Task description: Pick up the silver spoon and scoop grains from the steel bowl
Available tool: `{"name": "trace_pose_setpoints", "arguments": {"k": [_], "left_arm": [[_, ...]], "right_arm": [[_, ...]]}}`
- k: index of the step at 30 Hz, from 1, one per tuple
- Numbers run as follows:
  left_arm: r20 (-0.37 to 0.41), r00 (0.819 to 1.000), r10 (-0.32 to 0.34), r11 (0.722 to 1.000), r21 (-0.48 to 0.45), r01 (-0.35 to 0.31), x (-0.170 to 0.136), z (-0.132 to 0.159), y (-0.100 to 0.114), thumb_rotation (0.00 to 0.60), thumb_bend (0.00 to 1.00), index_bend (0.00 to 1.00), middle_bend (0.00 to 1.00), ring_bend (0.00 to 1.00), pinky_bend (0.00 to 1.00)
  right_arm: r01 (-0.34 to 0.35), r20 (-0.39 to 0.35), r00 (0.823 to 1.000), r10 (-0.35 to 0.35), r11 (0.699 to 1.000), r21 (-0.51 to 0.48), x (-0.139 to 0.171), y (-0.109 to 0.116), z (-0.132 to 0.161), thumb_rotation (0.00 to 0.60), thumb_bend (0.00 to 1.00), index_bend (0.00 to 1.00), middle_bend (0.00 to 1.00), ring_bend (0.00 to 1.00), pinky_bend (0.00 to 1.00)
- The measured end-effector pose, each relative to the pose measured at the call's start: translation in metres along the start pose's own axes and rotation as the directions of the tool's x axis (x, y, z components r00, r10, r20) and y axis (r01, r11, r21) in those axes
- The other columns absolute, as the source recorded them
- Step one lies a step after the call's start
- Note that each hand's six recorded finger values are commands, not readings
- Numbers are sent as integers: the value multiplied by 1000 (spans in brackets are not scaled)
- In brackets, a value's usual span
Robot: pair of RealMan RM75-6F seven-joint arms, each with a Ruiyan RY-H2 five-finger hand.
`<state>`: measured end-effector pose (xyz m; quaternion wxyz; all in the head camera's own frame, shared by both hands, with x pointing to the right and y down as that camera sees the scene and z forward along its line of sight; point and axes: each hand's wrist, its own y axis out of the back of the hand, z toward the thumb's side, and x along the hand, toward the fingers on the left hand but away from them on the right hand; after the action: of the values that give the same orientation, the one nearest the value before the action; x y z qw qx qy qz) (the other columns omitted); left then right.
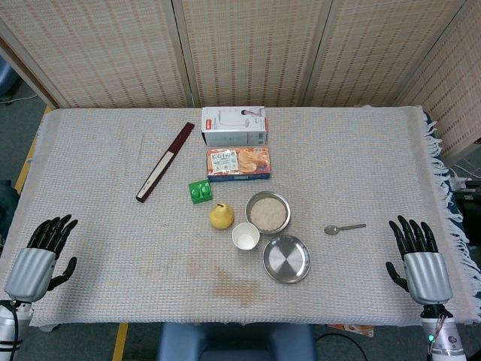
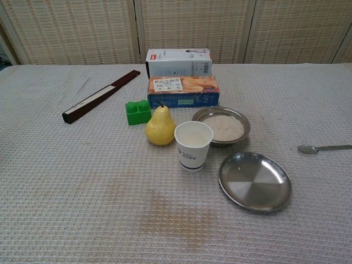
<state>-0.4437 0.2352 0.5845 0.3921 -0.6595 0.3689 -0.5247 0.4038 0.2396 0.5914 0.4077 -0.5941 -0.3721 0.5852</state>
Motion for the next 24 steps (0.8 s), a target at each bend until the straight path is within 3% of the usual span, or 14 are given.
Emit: {"name": "trace_pose_setpoints", "arguments": {"k": [5, 10, 16, 24], "left_arm": [[6, 1000, -13, 1000, 0, 13, 0, 2, -3, 600, 460, 0, 0, 0, 74], [16, 999, -28, 1000, 2, 28, 0, 6, -6, 600, 461, 0, 0, 0, 75], [27, 999, -34, 999, -3, 34, -1, 9, -5, 600, 462, 0, 0, 0, 75], [30, 999, -37, 999, -13, 37, -3, 9, -3, 600, 463, 0, 0, 0, 75]], "right_arm": [[-18, 0, 1000, 18, 1000, 7, -4, -7, 1, 600, 219, 128, 0, 0, 0], [-39, -24, 999, 39, 999, 18, -18, -17, 7, 600, 223, 265, 0, 0, 0], [-91, -81, 992, 95, 994, 58, -55, -35, 24, 600, 226, 413, 0, 0, 0], [-123, -116, 984, 134, 988, 94, -100, -62, 52, 600, 223, 469, 0, 0, 0]]}}
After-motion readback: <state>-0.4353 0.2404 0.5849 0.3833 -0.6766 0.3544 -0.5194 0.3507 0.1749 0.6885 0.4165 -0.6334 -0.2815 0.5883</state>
